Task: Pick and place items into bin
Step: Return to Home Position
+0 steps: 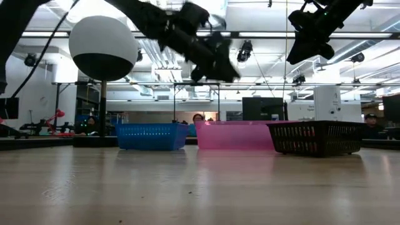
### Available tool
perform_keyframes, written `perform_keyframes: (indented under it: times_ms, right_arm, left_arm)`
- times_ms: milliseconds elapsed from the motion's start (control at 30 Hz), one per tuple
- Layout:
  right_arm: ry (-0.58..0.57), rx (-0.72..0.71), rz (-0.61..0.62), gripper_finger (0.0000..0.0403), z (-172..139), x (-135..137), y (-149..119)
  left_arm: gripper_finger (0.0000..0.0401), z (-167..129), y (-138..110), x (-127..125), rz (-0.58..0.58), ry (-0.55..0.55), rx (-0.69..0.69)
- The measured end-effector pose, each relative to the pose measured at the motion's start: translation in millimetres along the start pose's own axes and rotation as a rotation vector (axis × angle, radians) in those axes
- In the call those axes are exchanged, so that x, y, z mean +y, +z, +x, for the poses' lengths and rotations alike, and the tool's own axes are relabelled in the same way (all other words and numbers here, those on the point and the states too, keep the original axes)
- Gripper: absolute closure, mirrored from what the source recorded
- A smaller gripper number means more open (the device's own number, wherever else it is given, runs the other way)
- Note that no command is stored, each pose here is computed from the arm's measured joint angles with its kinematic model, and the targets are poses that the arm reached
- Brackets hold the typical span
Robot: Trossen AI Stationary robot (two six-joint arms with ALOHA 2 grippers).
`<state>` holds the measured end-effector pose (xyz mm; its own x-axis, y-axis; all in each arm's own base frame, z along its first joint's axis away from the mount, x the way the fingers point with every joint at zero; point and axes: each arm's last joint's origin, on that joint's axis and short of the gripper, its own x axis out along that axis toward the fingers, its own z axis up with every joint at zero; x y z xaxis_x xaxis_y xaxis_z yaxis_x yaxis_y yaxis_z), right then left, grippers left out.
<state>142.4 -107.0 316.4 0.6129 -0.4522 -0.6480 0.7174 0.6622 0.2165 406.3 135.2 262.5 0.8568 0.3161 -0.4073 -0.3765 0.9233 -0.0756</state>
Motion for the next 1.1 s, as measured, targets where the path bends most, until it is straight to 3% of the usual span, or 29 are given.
perform_keyframes:
  times_ms: [133, 233, 400, 567, 833, 1100]
  right_arm:
    - [0.0, 0.001, -0.003, 0.0335, 0.6, -0.1, -0.3]
    - [0.031, -0.004, -0.042, 0.0335, 0.8, 1.9, 0.3]
    - [0.221, -0.074, -0.147, 0.0335, -0.1, 15.7, 6.8]
    - [0.406, -0.215, -0.227, 0.0335, -4.5, 39.8, 14.6]
    - [0.628, -0.461, -0.341, 0.0335, -22.3, 78.6, 22.3]
    - [0.679, -0.466, -0.331, 0.0335, -25.3, 86.3, 19.8]
  left_arm:
    - [0.0263, -26.8, 26.0, -18.6, 0.016, -0.199, -0.08]
    - [0.0286, -54.1, 39.9, -34.5, 0.05, -0.259, -0.138]
    - [0.0346, -102.8, 55.2, -55.2, 0.129, -0.323, -0.24]
    - [0.0396, -145.3, 52.5, -59.5, 0.136, -0.365, -0.338]
    - [0.0394, -199.1, 6.1, -42.6, 0.047, -0.378, -0.529]
    - [0.04, -239.0, -63.7, -22.9, -0.01, -0.395, -0.614]
